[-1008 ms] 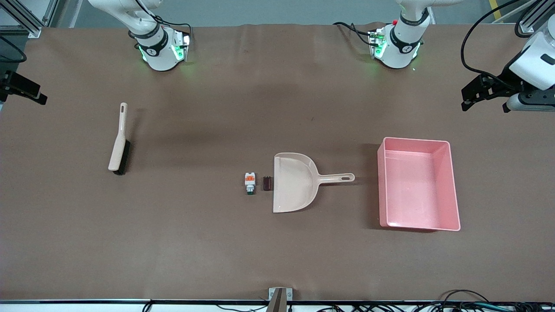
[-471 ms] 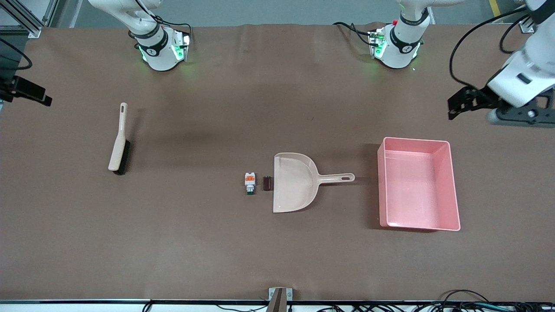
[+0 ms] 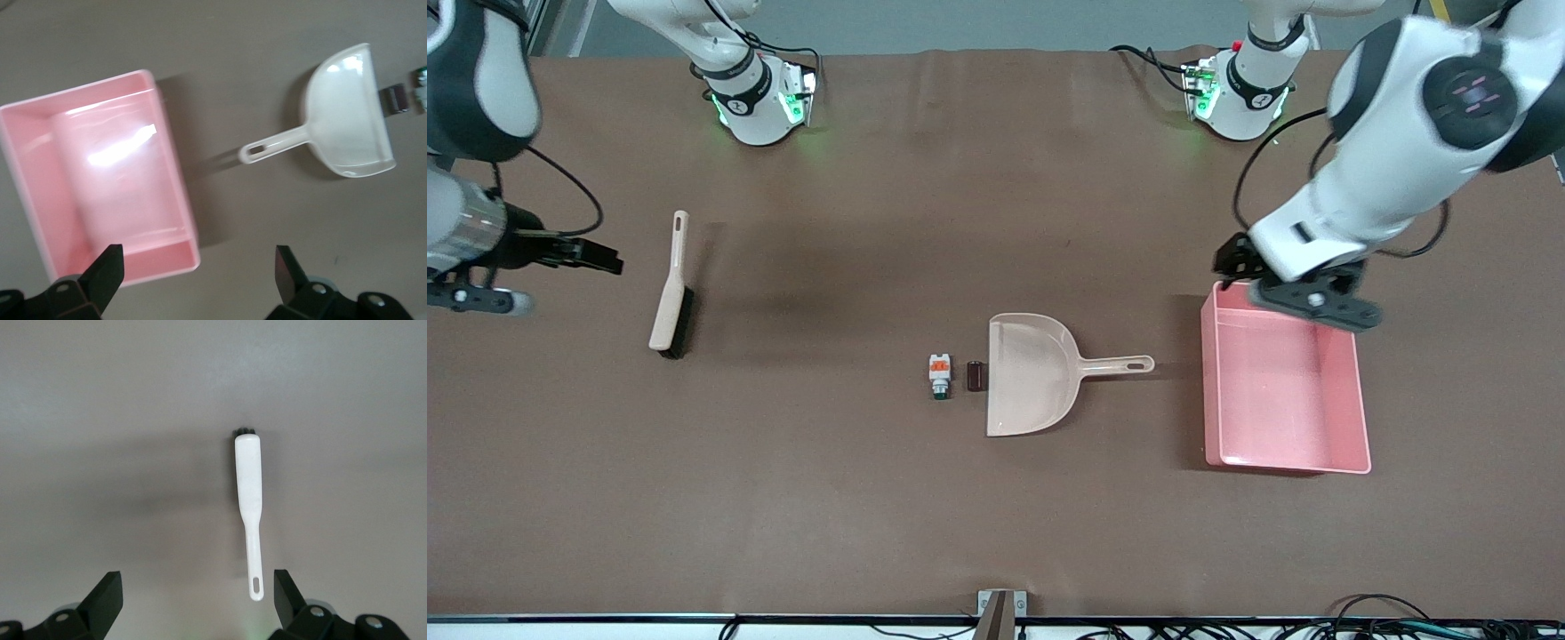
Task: Clean e-waste and dump in bin
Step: 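Move the left gripper toward the dustpan while the right gripper reaches the brush, then lower the left gripper onto the dustpan handle while the right gripper descends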
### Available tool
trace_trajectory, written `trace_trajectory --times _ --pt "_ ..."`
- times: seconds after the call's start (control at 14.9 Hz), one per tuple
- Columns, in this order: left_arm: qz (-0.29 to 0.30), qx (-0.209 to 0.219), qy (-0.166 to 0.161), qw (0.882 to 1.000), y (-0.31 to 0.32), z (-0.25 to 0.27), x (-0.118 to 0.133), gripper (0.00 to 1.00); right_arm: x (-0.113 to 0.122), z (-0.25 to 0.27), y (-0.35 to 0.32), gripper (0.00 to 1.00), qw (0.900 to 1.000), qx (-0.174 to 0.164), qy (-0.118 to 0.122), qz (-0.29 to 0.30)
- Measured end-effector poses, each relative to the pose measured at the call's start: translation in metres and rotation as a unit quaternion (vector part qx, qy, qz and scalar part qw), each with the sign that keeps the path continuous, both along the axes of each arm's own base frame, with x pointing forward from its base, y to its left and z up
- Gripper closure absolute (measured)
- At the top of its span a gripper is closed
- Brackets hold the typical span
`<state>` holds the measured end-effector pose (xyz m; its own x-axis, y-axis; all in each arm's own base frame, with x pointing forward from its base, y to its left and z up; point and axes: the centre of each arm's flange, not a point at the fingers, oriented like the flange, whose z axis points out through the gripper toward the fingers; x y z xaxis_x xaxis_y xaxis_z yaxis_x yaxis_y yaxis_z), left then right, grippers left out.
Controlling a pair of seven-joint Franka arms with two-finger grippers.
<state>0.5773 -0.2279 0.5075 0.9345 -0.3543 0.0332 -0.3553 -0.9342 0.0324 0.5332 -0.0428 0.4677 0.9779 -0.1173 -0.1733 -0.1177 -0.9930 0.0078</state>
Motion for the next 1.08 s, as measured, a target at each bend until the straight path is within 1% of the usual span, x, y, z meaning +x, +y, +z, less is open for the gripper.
trace_trajectory --times 0.27,0.4,0.61,0.74,0.94,1.08 --pt "-0.045 -0.022 0.003 0.999 -0.062 -0.062 0.005 0.0 -0.032 -0.057 -0.007 0.0 1.0 0.002 -0.026 0.011" --pt "-0.073 -0.02 0.002 0.997 -0.085 -0.087 0.003 0.0 -0.043 -0.081 -0.013 0.0 1.0 0.003 -0.028 0.012" --pt "-0.132 0.004 -0.005 0.991 -0.115 -0.12 -0.004 0.01 -0.06 -0.115 -0.016 0.0 0.999 0.005 -0.025 0.025" --pt "-0.183 0.015 -0.013 0.983 -0.127 -0.139 -0.005 0.02 -0.073 -0.135 -0.022 0.0 0.999 0.006 -0.025 0.028" --pt "-0.259 0.012 -0.023 0.966 -0.137 -0.169 -0.001 0.03 -0.087 -0.156 -0.035 0.0 0.999 0.004 -0.036 0.027" --pt "-0.3 0.015 -0.018 0.954 -0.137 -0.193 0.002 0.03 -0.095 -0.166 -0.038 0.0 0.999 0.005 -0.037 0.029"
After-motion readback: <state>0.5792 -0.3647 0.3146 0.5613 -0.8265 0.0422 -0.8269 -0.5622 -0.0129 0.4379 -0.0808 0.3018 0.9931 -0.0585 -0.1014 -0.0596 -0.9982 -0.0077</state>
